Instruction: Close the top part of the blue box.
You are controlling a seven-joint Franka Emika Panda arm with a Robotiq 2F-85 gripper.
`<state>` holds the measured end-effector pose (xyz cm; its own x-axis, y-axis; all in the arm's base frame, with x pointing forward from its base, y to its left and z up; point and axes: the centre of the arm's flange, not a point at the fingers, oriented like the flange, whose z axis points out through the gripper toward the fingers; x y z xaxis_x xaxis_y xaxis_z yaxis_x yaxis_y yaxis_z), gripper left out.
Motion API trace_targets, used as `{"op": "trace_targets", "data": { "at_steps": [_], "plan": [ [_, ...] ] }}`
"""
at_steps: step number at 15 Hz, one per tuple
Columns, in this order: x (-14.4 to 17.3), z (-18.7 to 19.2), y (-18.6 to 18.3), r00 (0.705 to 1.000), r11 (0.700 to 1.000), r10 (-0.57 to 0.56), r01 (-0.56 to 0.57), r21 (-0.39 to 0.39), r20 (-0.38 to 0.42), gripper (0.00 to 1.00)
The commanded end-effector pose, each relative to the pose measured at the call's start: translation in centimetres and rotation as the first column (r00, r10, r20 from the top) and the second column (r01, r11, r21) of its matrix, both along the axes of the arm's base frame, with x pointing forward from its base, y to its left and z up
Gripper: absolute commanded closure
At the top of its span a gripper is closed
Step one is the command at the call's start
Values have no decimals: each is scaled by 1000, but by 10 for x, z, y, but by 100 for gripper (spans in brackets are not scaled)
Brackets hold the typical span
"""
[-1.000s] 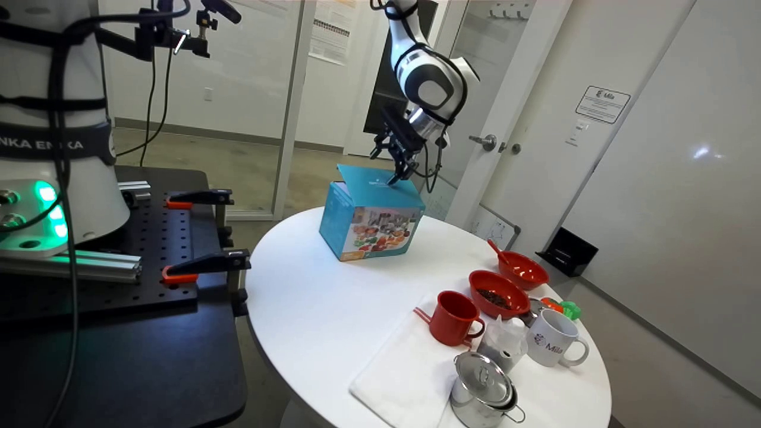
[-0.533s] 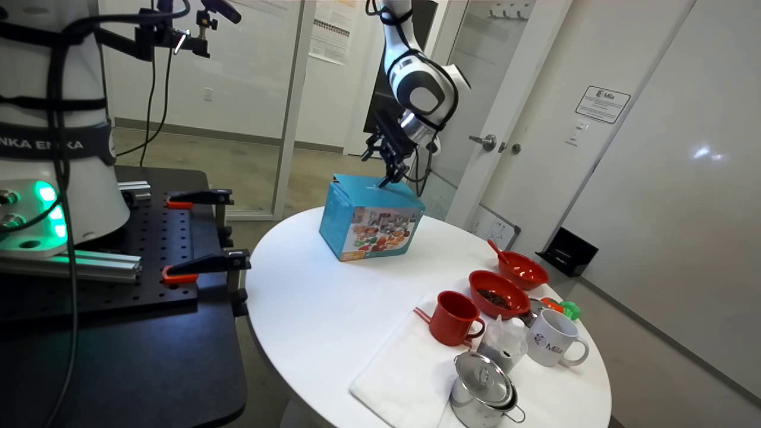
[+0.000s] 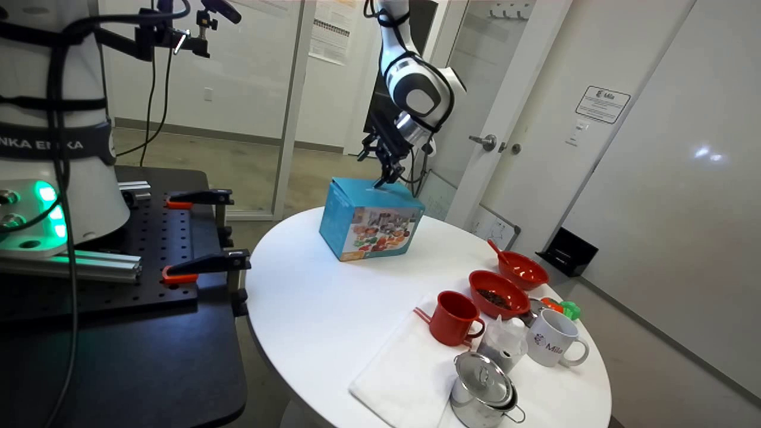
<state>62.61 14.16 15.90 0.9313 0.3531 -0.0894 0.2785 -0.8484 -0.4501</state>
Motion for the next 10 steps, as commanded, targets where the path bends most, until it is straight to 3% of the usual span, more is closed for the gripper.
{"op": "trace_targets", "data": {
  "at_steps": [1, 10],
  "plan": [
    [-1, -17, 0, 1000, 1000, 2, -1, 15, -26, 0],
    [-3, -40, 2, 998, 1000, 9, -7, 23, -69, 0]
  ]
}}
